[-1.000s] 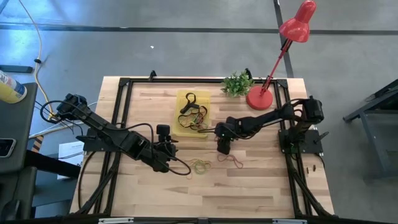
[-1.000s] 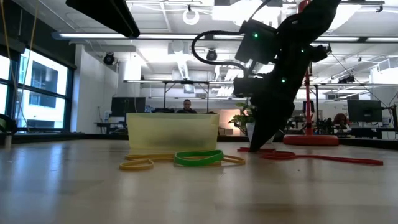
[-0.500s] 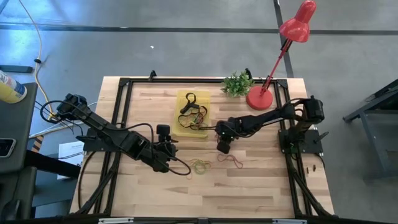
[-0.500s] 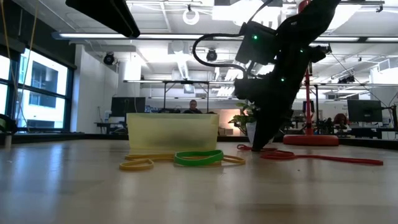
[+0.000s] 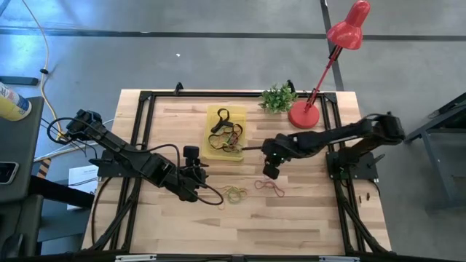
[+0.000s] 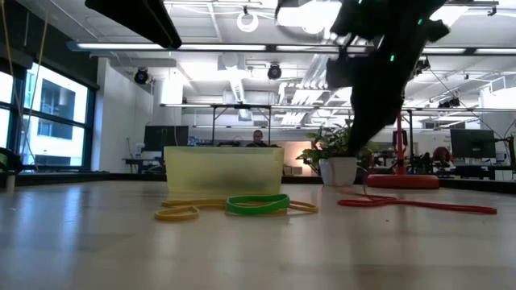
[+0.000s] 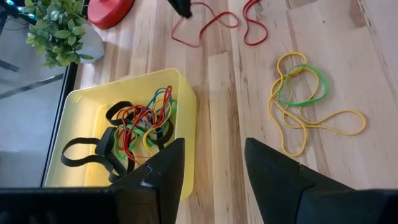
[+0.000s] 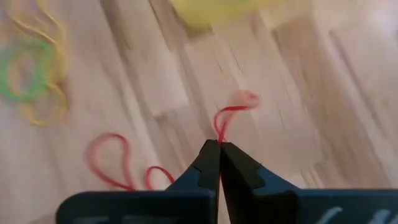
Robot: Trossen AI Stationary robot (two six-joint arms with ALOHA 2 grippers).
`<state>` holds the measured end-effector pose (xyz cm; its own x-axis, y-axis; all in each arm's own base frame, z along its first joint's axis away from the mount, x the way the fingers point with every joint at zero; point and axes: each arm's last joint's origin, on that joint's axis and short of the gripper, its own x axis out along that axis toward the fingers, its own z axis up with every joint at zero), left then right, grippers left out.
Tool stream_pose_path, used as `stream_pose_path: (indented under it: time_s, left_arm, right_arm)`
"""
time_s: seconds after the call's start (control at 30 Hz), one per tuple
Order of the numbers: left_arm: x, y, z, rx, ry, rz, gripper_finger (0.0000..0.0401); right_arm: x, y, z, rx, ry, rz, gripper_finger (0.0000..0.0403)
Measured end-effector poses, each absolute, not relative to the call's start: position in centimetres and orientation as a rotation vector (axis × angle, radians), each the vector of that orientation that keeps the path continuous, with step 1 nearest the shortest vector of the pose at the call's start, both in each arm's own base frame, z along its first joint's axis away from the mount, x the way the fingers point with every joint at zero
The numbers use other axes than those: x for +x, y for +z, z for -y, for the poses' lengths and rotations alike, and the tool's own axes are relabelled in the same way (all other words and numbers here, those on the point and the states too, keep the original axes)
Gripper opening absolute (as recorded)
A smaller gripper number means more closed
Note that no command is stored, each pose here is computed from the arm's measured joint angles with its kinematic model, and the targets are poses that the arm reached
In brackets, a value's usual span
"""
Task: Pick and place rubber bands into bin
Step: Put the red rubber band into the yellow bin
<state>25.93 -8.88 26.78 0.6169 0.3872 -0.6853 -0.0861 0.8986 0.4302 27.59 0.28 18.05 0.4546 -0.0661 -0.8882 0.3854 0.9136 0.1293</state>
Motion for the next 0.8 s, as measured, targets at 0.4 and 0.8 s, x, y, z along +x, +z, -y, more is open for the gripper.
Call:
stream_pose_path:
  time_s: [0.4,0.8]
  left_arm:
    - [25.9,26.8,8.9,0.377,0.28,-0.869,0.0156]
    - [25.9,26.6,9.3,0.304,0.153,-0.912,0.0156]
  right_arm:
    - [25.1,24.2,-0.5,0.339,-0.338,-0.774,0.0001]
    - [25.1,27.9,-0.4,0.221,-0.232,-0.498,0.0]
